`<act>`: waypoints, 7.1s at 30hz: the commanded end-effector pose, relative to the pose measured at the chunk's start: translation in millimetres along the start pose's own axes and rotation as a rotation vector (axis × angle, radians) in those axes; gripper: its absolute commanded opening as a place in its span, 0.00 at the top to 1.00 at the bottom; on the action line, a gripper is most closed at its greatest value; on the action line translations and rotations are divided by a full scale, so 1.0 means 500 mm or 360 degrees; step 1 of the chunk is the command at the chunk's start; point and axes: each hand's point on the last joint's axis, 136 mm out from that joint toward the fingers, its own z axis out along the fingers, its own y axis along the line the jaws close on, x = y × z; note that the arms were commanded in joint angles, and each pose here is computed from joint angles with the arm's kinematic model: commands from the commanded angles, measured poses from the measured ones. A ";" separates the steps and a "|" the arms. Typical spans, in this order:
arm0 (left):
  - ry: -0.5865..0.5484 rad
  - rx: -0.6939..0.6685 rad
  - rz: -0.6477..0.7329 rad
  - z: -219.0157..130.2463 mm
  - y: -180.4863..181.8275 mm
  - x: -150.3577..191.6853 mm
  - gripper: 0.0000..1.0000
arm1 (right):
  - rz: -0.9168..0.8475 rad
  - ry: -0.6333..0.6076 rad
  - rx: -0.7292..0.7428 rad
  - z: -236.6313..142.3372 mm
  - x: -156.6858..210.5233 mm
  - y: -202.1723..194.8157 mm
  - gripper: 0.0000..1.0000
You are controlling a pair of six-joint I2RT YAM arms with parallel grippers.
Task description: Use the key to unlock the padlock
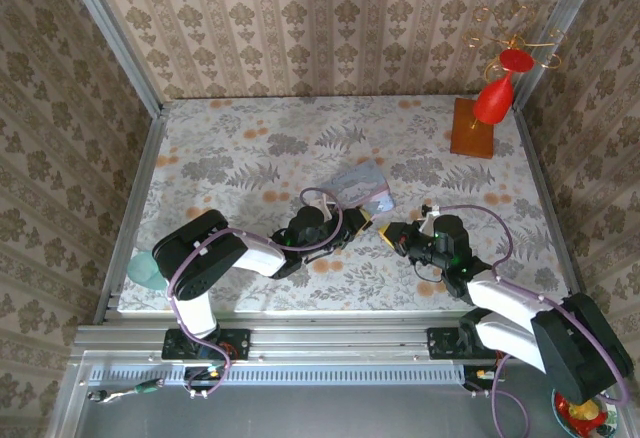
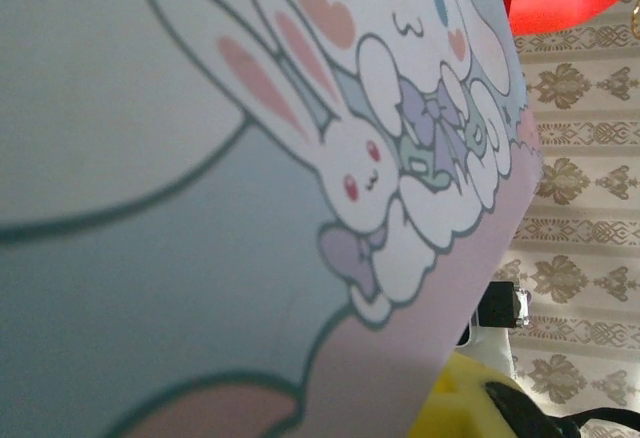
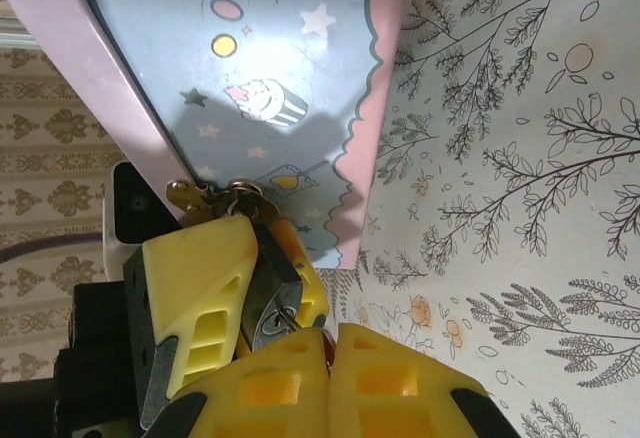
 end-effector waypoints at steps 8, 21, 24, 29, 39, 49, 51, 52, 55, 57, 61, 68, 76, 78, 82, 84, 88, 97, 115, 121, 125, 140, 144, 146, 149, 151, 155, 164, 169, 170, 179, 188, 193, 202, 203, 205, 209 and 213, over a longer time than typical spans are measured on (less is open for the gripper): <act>0.0223 0.0219 0.0070 0.000 -0.090 0.075 1.00 | -0.0108 -0.0057 -0.0145 -0.006 0.011 0.077 1.00; 0.0180 0.0243 0.0059 0.003 -0.102 0.076 1.00 | -0.0118 -0.0069 -0.0181 0.006 0.040 0.105 1.00; 0.0153 0.0259 0.0044 0.002 -0.104 0.074 1.00 | -0.0070 -0.0086 -0.0183 0.010 0.052 0.098 1.00; 0.0153 0.0282 0.0035 0.002 -0.113 0.078 1.00 | -0.0054 -0.0151 -0.0182 0.001 0.041 0.095 1.00; 0.0181 0.0292 0.0044 -0.005 -0.121 0.093 1.00 | -0.0024 -0.0210 -0.0121 -0.027 -0.019 0.075 1.00; 0.0210 0.0310 0.0052 0.007 -0.140 0.108 1.00 | -0.0080 -0.0178 -0.0163 -0.014 0.000 0.097 1.00; 0.0218 0.0309 0.0054 0.010 -0.141 0.111 1.00 | -0.0092 -0.0189 -0.0157 -0.014 -0.002 0.097 1.00; 0.0223 0.0308 0.0054 0.010 -0.142 0.113 1.00 | -0.0100 -0.0199 -0.0153 -0.014 -0.005 0.096 1.00; 0.0243 0.0308 0.0042 0.011 -0.141 0.121 1.00 | -0.0118 -0.0200 -0.0156 -0.012 -0.006 0.098 1.00; 0.0256 0.0309 0.0038 0.008 -0.142 0.130 1.00 | -0.0119 -0.0202 -0.0167 -0.011 -0.007 0.102 1.00; 0.0276 0.0274 0.0044 0.010 -0.132 0.144 1.00 | -0.0112 -0.0200 -0.0199 -0.012 -0.008 0.115 1.00; 0.0285 0.0285 0.0030 0.019 -0.130 0.149 1.00 | -0.0134 -0.0162 -0.0258 -0.008 0.013 0.150 1.00; 0.0269 0.0266 0.0047 0.007 -0.127 0.146 1.00 | -0.0140 -0.0233 -0.0157 -0.017 -0.016 0.110 1.00; 0.0249 0.0234 0.0066 0.004 -0.118 0.139 1.00 | -0.0157 -0.0240 -0.0126 -0.020 -0.020 0.102 1.00; 0.0179 0.0108 0.0082 -0.002 -0.082 0.107 1.00 | -0.0325 -0.0184 -0.0031 -0.024 -0.009 0.094 0.70; 0.0132 0.0008 0.0085 -0.009 -0.053 0.086 1.00 | -0.0504 -0.0160 0.0085 -0.036 -0.006 0.082 0.59; 0.0053 -0.0139 0.0079 -0.027 -0.009 0.049 1.00 | -0.0895 -0.0155 0.0260 -0.071 -0.006 0.049 0.56; 0.0035 -0.0218 0.0083 -0.045 0.005 0.034 1.00 | -0.1871 -0.0277 0.0251 -0.102 0.050 0.056 0.54; 0.0040 -0.0276 0.0138 -0.081 -0.005 0.037 1.00 | -0.2345 -0.0294 0.0300 -0.021 0.109 0.082 0.58; 0.0053 -0.0269 0.0134 -0.078 -0.003 0.042 1.00 | -0.2384 -0.0230 0.0277 0.001 0.129 0.081 0.58; 0.0061 -0.0261 0.0136 -0.076 -0.005 0.045 1.00 | -0.2392 -0.0235 0.0304 0.013 0.130 0.077 0.56; 0.0088 -0.0259 0.0168 -0.070 -0.018 0.062 1.00 | -0.2159 -0.0384 0.0400 0.022 0.099 0.082 0.91; 0.0064 -0.0300 0.0199 -0.074 -0.007 0.055 1.00 | -0.1786 -0.0289 0.0221 0.028 0.124 0.083 1.00; 0.0056 -0.0312 0.0211 -0.075 -0.004 0.053 1.00 | -0.1628 -0.0230 0.0187 0.039 0.139 0.073 1.00; 0.0046 -0.0350 0.0245 -0.077 0.003 0.049 1.00 | -0.1509 -0.0183 0.0188 0.047 0.150 0.055 1.00; 0.0035 -0.0387 0.0274 -0.081 0.011 0.045 1.00 | -0.1481 -0.0188 0.0196 0.043 0.148 0.052 1.00; 0.0008 -0.0477 0.0356 -0.094 0.031 0.031 1.00 | -0.1445 -0.0151 0.0257 0.024 0.135 0.044 0.83; 0.0018 -0.0699 0.0664 -0.102 0.088 0.009 1.00 | -0.1255 -0.0158 0.0358 -0.057 0.082 -0.002 0.47; 0.0054 -0.0828 0.0826 -0.103 0.111 0.013 1.00 | -0.1055 -0.0179 0.0366 -0.064 0.078 -0.032 0.43; 0.0069 -0.0854 0.0861 -0.102 0.114 0.017 1.00 | -0.1025 -0.0164 0.0359 -0.060 0.083 -0.037 0.43; 0.0087 -0.0878 0.0988 -0.137 0.111 0.010 0.61 | -0.0995 0.0000 0.0248 -0.025 0.128 -0.019 0.40; 0.0009 -0.0904 0.1223 -0.230 0.046 -0.091 0.41 | -0.1088 0.0144 0.0262 0.016 0.157 -0.005 0.40; 0.0189 -0.1061 0.1385 -0.221 0.048 -0.135 0.34 | -0.1268 0.0180 0.0411 0.032 0.146 -0.014 0.40; 0.0267 -0.1176 0.1302 -0.172 0.094 -0.179 0.33 | -0.1492 0.0340 0.0613 0.077 0.149 -0.041 0.40; 0.0262 -0.1199 0.1284 -0.171 0.102 -0.185 0.33 | -0.1514 0.0346 0.0654 0.081 0.145 -0.047 0.40; 0.0245 -0.1234 0.1246 -0.172 0.116 -0.195 0.33 | -0.1552 0.0339 0.0728 0.088 0.134 -0.053 0.40; 0.0213 -0.1301 0.1155 -0.186 0.149 -0.212 0.33 | -0.1554 0.0330 0.0760 0.105 0.111 -0.056 0.40; 0.0189 -0.1329 0.1106 -0.197 0.173 -0.214 0.34 | -0.1513 0.0378 0.0792 0.126 0.095 -0.080 0.44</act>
